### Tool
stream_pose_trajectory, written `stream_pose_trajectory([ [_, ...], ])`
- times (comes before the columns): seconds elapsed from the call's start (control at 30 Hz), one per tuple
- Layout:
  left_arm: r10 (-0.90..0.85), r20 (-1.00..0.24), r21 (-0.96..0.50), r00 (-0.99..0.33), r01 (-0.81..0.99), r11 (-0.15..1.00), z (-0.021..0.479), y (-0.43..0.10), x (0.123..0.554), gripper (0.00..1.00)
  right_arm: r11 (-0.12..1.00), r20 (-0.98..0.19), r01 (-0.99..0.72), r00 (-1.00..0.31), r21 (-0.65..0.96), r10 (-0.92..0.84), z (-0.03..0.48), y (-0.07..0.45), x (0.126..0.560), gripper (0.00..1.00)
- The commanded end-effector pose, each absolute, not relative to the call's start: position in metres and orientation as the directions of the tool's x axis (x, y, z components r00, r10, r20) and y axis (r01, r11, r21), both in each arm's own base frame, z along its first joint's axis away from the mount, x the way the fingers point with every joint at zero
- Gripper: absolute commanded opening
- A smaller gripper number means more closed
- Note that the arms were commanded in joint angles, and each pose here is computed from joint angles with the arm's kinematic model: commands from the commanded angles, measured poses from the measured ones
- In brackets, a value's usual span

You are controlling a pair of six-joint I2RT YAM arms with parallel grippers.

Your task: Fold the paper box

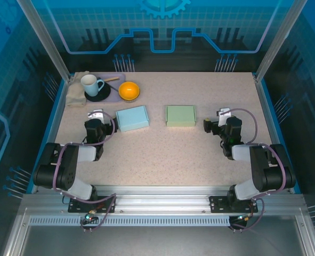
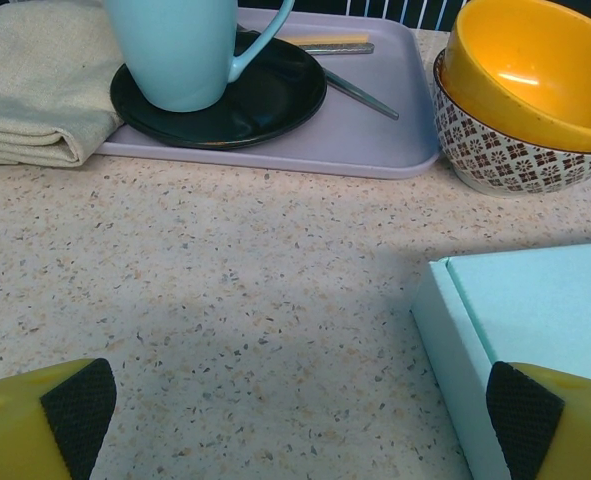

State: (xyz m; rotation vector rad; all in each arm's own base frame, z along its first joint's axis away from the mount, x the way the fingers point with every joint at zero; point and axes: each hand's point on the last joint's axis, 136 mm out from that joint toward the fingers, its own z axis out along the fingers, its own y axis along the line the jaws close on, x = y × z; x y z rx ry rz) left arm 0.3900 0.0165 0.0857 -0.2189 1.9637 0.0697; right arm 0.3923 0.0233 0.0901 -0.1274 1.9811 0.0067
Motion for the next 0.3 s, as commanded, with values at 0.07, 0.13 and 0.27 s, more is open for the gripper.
stream_pose_trajectory([
  [0.07, -0.121, -0.919, -0.072, -0.375, -0.142, 0.987, 0.090, 0.012, 0.395, 0.99, 0.991, -0.917, -0.121, -0.387, -0.057, -0.100, 0.093, 0.030, 0.397, 1.00],
  [0.13, -0.113, -0.917, -0.078, -0.383, -0.106, 0.991, 0.090, 0.007, 0.396, 0.99, 0.991, -0.917, -0.120, -0.387, -0.057, -0.100, 0.093, 0.030, 0.397, 1.00],
  [0.27, -0.099, -0.918, -0.078, -0.385, -0.070, 0.995, 0.090, 0.001, 0.396, 0.99, 0.991, -0.916, -0.120, -0.388, -0.058, -0.100, 0.093, 0.030, 0.397, 1.00],
])
